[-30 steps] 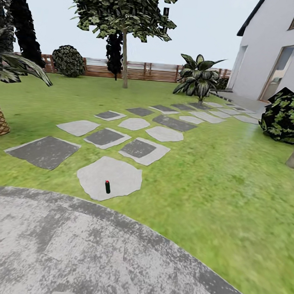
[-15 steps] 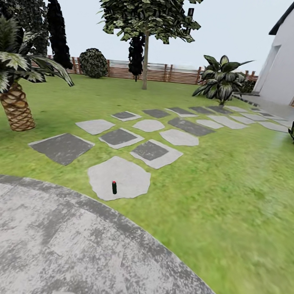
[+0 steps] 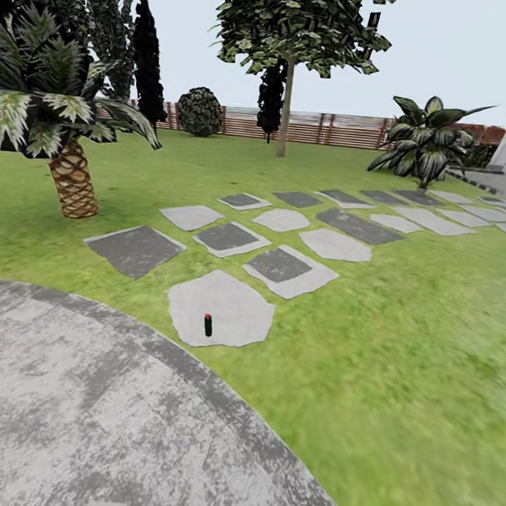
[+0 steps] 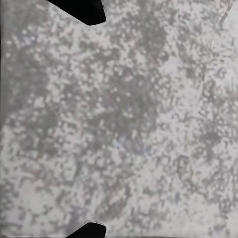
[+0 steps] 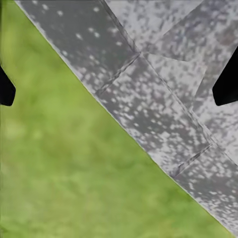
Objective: Pick up the pesticide atomizer in the garden and spray insectifuge to fully cover both potted plants in the garden.
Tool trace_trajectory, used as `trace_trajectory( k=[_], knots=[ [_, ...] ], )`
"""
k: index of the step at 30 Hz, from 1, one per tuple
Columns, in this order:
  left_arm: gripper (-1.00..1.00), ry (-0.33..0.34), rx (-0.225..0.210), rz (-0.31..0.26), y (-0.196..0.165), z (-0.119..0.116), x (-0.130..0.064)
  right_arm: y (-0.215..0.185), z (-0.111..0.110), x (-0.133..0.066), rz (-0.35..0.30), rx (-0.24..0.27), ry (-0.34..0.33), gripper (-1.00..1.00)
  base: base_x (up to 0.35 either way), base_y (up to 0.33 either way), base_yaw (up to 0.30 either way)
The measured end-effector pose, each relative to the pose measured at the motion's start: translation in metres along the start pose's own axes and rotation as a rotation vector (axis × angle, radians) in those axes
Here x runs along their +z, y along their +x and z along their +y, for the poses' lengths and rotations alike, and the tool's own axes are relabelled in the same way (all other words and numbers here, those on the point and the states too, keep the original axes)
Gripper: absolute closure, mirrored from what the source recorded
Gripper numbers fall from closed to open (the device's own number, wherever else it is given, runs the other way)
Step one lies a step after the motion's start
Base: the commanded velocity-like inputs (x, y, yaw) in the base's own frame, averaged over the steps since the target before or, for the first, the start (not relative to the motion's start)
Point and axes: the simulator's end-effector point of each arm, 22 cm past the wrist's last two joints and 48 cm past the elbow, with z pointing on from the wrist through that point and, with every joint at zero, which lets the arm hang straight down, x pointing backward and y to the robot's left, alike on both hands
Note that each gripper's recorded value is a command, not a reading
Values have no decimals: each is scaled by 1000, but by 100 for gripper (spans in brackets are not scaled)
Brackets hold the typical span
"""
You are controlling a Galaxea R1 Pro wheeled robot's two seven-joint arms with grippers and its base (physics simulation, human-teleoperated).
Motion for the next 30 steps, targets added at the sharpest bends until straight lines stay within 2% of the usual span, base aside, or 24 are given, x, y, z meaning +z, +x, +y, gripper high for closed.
trace_trajectory(
  k=[21,30],
  knots=[
    [-100,-5,2,0,0,4,0,0,0,0,0,0,-1,-100,124,-264,276],
    [-100,-5,2,0,0,4,0,0,1,0,0,-2,-3,-100,124,-264,54]
  ],
)
